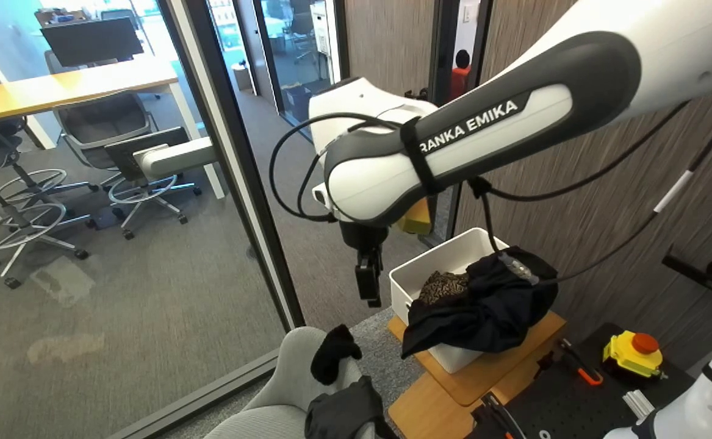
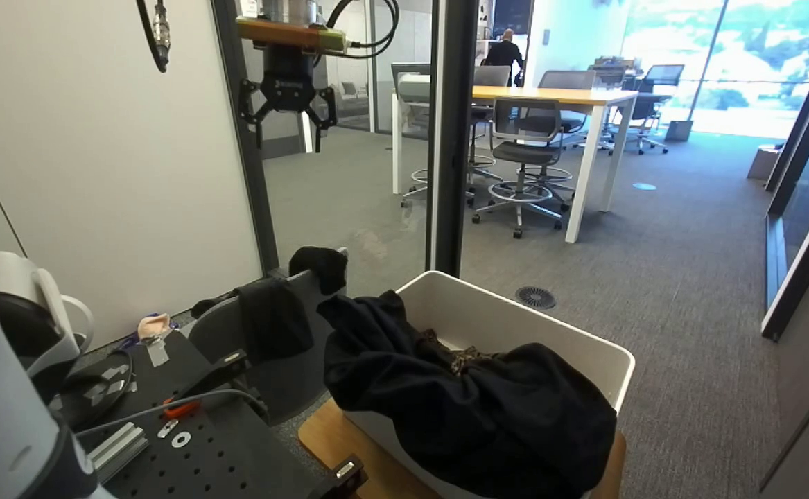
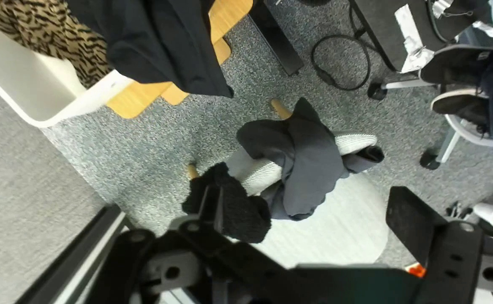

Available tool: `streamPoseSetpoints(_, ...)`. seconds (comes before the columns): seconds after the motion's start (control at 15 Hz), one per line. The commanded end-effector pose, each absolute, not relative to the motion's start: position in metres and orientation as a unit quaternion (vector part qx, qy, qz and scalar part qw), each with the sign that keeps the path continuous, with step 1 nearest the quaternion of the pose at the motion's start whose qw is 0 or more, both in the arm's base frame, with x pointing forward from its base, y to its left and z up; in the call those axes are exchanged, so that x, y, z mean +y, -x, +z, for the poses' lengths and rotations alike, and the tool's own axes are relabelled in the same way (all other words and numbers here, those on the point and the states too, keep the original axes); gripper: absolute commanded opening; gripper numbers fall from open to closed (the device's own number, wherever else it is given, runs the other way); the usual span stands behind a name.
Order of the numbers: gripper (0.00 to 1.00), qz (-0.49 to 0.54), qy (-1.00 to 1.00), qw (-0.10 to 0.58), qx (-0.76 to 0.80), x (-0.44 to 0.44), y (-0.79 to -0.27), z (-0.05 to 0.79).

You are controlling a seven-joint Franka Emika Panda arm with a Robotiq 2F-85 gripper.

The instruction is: Move a cloth from the head rest and put the cloth in the box

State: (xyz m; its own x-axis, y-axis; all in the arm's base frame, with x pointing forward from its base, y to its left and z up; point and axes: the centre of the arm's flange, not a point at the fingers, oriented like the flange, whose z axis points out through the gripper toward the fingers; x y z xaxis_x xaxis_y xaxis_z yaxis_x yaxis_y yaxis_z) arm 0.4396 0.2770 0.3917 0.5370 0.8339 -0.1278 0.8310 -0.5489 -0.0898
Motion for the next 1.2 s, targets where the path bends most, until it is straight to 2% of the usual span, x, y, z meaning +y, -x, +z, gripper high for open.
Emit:
streamPoseSetpoints(0.0,1.00,0.095,0.825,0.036,-0.556,0.325,-0.439,0.366)
streamPoseSetpoints(0.6,1.00,0.153,0.681,0.092,-0.711,0.402,-0.396,0.300)
streamPoseSetpoints(1.13,1.00,0.162,0.688,0.100,-0.700,0.429,-0.372,0.233)
